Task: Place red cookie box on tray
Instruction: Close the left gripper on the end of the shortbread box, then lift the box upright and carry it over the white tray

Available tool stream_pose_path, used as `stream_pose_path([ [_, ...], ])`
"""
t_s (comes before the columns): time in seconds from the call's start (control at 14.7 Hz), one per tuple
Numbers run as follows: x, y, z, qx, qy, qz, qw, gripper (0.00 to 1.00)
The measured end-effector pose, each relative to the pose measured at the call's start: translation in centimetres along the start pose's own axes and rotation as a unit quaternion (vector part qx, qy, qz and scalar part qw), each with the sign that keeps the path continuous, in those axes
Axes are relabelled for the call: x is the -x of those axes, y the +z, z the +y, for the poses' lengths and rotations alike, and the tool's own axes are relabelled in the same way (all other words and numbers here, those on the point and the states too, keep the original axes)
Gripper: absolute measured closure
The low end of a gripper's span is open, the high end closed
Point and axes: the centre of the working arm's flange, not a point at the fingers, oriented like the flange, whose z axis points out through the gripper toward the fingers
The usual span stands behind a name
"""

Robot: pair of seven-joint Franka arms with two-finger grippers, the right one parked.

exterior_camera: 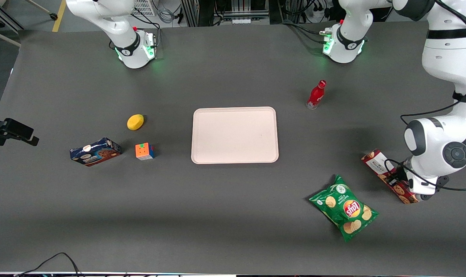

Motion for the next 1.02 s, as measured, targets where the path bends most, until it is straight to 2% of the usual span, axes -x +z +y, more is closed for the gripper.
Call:
stream_pose_path([
  [0.2, 0.1, -7.3, 1.4, -0.027, 0.014, -0.055, 0.998, 0.74],
  [0.34, 1.0, -15.1, 2.7, -0.034, 0.034, -0.075, 0.9961, 0.74],
  [0.55, 3.9, -25.5, 4.3, -0.035, 0.07, -0.08, 0.9937, 0.74],
  [0.68, 6.1, -30.0, 5.1, -0.032, 0.089, -0.081, 0.9922, 0.74],
  [0.89, 9.7, -33.2, 7.9, -0.018, 0.131, -0.075, 0.9884, 0.74],
  [1.02, 13.1, -33.9, 11.1, -0.009, 0.173, -0.075, 0.982, 0.74],
])
